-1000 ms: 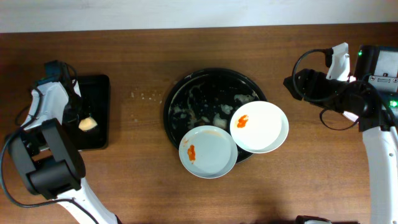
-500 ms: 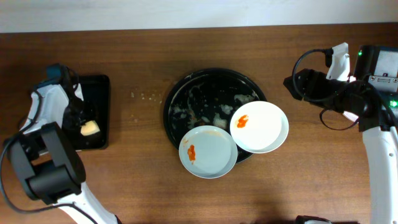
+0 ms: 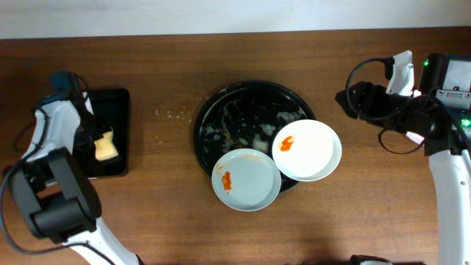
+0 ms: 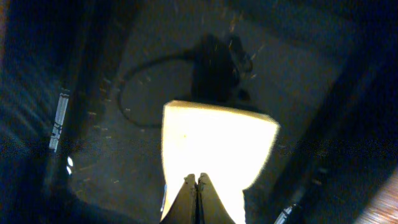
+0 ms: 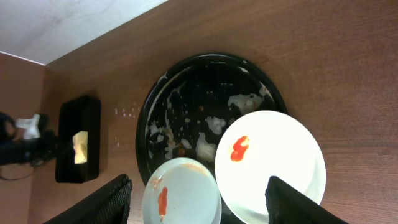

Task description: Clean dirty plates on tray and stack at the side

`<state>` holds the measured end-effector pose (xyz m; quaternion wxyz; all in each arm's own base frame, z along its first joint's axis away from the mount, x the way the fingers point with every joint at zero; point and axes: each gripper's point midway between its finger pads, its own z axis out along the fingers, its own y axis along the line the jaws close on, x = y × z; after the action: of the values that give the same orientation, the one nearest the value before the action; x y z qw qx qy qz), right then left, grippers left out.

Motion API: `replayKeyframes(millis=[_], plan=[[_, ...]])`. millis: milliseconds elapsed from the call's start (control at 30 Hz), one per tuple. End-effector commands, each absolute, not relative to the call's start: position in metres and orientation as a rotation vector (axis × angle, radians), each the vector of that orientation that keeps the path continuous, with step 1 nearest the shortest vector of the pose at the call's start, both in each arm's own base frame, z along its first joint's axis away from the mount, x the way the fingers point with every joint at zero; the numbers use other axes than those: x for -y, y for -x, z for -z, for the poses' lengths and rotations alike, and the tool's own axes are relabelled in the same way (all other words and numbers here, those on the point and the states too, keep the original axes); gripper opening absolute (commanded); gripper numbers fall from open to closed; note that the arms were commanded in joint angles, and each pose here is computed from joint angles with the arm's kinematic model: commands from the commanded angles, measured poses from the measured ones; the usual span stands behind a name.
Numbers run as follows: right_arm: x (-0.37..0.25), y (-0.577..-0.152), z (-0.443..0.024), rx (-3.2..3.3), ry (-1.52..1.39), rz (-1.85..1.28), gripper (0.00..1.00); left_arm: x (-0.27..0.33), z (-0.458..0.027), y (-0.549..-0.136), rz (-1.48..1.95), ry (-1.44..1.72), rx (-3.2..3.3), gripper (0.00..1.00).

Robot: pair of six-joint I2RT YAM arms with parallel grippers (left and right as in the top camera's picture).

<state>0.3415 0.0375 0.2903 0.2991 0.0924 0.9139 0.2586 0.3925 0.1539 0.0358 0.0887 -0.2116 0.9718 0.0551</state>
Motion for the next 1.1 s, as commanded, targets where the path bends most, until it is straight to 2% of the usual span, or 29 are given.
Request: replayKeyframes(millis=[0, 267, 400, 667, 1067], plan=[[-0.038, -0.342, -0.291, -2.428, -0.245, -0.679, 0.7, -0.161, -0.01, -0.383, -0.219, 0.655, -2.945, 0.0], [-0.038, -0.342, -0.291, -2.427, -0.244, -0.679, 0.7, -0.153, 0.04, -0.37, -0.188, 0.672, -3.066, 0.0], [-0.038, -0.342, -0.291, -2.427, -0.244, -0.678, 0.7, -0.147, 0.017, -0.38, -0.111, 0.665, -3.038, 0.0], [-0.038, -0.342, -0.291, -2.426, -0.245, -0.678, 0.7, -0.152, -0.067, -0.392, -0.136, 0.641, -2.882, 0.02], [-0.038, -0.342, -0.291, -2.426, -0.245, -0.678, 0.7, -0.174, -0.05, -0.365, -0.225, 0.836, -2.889, 0.02]])
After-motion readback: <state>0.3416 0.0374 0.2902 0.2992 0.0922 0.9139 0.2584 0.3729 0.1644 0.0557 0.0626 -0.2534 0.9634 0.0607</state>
